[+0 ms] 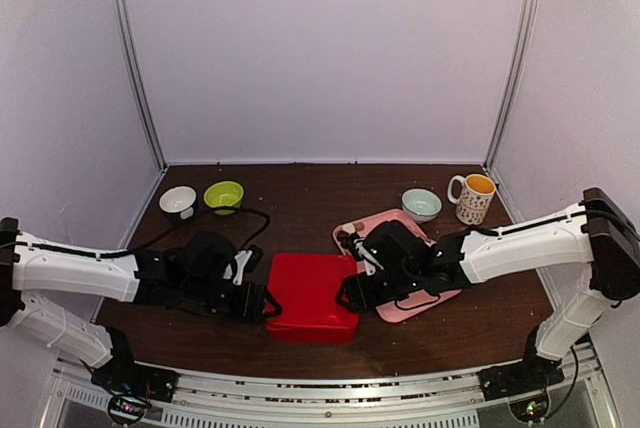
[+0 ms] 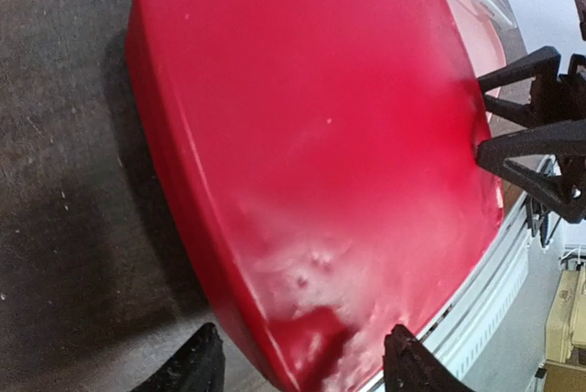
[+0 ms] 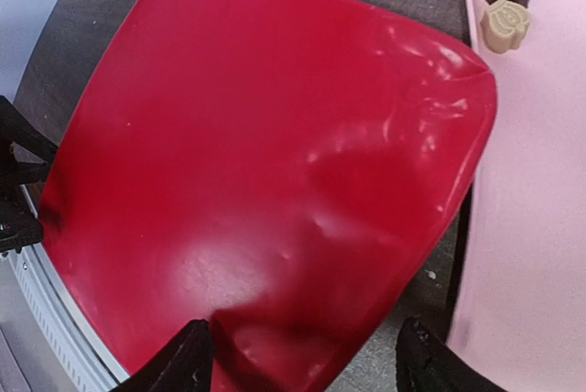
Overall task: Pack the chocolate
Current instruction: Press the box lid onto the packing box.
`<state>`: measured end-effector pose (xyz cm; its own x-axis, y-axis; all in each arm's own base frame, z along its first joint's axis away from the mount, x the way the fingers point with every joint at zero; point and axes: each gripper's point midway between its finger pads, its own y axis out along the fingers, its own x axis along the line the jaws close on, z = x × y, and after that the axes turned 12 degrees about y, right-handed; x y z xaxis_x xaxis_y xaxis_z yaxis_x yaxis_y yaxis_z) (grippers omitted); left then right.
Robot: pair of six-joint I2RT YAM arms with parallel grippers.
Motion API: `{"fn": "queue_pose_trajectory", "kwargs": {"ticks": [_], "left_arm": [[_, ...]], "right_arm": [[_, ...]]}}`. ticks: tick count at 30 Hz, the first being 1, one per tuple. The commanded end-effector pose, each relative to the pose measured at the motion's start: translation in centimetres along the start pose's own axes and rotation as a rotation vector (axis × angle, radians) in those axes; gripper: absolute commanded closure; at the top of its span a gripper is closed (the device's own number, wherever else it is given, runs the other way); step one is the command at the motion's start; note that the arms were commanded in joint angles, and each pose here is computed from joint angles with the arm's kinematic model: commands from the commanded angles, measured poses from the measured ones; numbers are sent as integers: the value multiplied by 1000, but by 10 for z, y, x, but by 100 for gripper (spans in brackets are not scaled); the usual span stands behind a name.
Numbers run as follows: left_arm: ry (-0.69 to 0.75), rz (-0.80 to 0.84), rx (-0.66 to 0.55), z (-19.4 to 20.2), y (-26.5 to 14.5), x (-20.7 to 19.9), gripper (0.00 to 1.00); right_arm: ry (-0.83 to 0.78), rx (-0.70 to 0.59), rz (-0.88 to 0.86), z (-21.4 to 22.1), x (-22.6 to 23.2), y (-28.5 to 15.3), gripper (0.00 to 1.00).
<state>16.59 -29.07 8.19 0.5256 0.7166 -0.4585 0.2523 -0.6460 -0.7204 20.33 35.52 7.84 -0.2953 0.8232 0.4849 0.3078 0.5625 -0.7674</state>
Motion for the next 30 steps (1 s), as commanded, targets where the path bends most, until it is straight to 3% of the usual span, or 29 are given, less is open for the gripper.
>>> {"fn": "queue_pose_trajectory", "kwargs": {"ticks": [1, 6, 12, 18, 22, 26, 30], "left_arm": [[-70, 7, 72, 20, 7, 6, 42], [-139, -115, 113, 42, 3, 42, 51], [-211, 61, 115, 60, 7, 24, 60], [-168, 56, 205, 76, 5, 15, 61], [-166, -42, 198, 73, 3, 32, 62], [-182, -4, 196, 72, 10, 28, 65], [-169, -84, 182, 64, 9, 42, 66]], "right_arm": [[-25, 68, -54, 13, 19, 3, 33], [-81, 149, -73, 43, 41, 6, 37], [-117, 162, -67, 51, 51, 9, 36], [-167, 203, -155, 45, 80, 10, 46], [-198, 254, -183, 61, 92, 7, 46], [-201, 260, -173, 66, 87, 3, 45], [-232, 295, -202, 73, 96, -5, 46]]}}
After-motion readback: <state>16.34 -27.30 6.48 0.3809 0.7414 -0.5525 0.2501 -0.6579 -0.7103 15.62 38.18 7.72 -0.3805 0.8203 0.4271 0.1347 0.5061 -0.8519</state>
